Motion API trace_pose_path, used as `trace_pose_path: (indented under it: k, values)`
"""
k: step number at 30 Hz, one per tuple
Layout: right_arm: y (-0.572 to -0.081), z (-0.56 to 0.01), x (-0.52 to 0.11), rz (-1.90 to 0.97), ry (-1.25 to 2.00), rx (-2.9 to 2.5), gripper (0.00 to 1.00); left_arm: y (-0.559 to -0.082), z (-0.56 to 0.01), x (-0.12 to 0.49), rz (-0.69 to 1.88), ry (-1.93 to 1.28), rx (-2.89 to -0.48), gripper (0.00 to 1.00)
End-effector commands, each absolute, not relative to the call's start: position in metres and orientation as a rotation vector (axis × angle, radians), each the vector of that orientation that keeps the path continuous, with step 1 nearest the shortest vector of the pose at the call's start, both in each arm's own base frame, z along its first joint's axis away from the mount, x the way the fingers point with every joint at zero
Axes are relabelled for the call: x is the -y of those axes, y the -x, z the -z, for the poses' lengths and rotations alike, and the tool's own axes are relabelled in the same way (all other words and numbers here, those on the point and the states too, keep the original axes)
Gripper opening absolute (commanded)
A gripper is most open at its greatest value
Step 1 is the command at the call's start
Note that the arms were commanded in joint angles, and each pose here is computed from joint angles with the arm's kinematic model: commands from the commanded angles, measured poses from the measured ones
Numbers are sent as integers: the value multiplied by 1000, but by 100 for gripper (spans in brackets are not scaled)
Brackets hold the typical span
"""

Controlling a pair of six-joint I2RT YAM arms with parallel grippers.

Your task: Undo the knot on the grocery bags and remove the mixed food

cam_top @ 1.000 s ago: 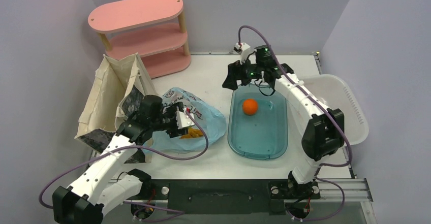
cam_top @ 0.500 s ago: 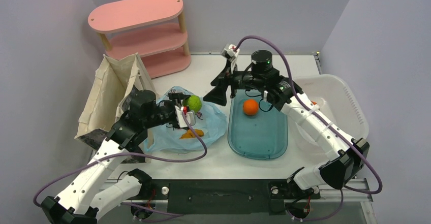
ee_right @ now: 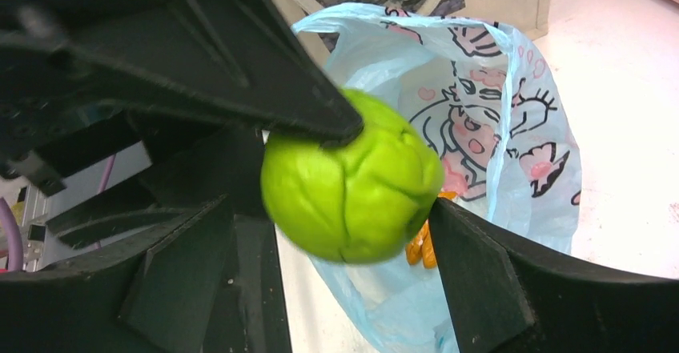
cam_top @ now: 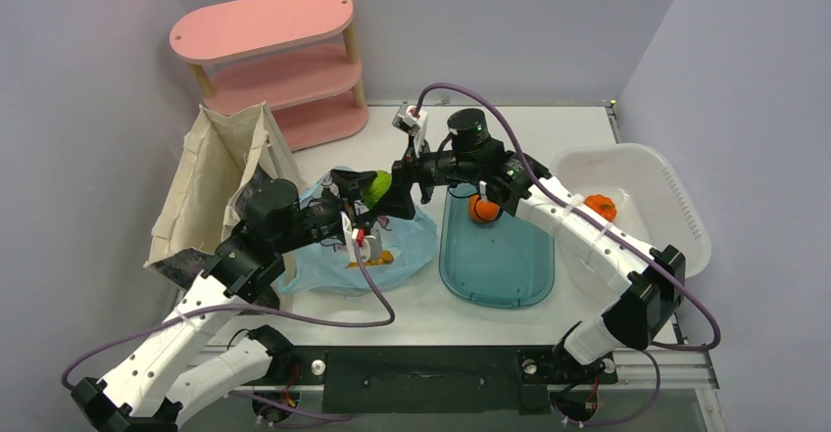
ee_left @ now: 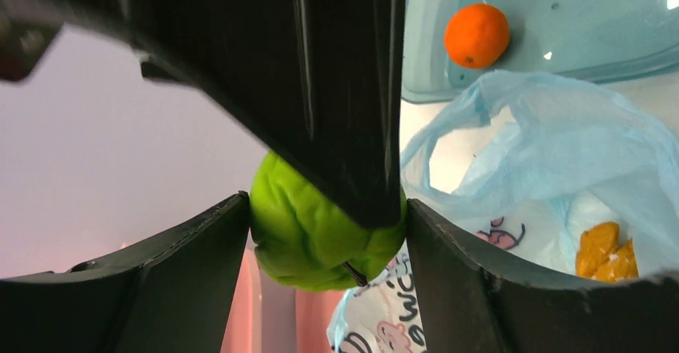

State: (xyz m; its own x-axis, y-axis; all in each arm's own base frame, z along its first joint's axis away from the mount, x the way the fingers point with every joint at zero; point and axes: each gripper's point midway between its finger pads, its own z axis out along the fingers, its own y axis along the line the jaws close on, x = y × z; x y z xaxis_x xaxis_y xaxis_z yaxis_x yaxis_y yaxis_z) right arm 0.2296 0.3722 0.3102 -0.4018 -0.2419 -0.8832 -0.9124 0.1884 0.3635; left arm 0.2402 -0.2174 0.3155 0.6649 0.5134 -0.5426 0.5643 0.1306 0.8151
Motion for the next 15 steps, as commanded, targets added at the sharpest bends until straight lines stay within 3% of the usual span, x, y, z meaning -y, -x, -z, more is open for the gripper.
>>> trace_pose_path:
  k: [1, 4, 6, 7, 8, 9, 11, 15]
  values:
    - [-227, -341, -391, -1312, 1072, -1682, 87, -236, -371, 223, -32, -1424, -761, 68]
    - [-228, -350, -395, -1345, 1049, -1652, 79, -233, -371, 225, -33, -1423, -748, 70]
    - [-228, -349, -396, -1362, 1047, -1657, 60, -233, -370, 225, -40, -1413, -750, 72]
    - [-229, -349, -395, -1368, 1043, -1661, 44, -234, -369, 224, -46, -1412, -758, 72]
    - [-229, -347, -393, -1369, 1040, -1667, 36, -234, -369, 223, -47, -1407, -767, 72]
    - [-233, -348, -390, -1364, 1026, -1672, 22, -236, -367, 222, -50, -1403, -782, 72]
    - [-240, -347, -382, -1355, 996, -1689, 8, -237, -363, 218, -53, -1393, -821, 77]
    - [-264, -348, -350, -1309, 897, -1732, 0, -244, -354, 202, -70, -1317, -944, 88]
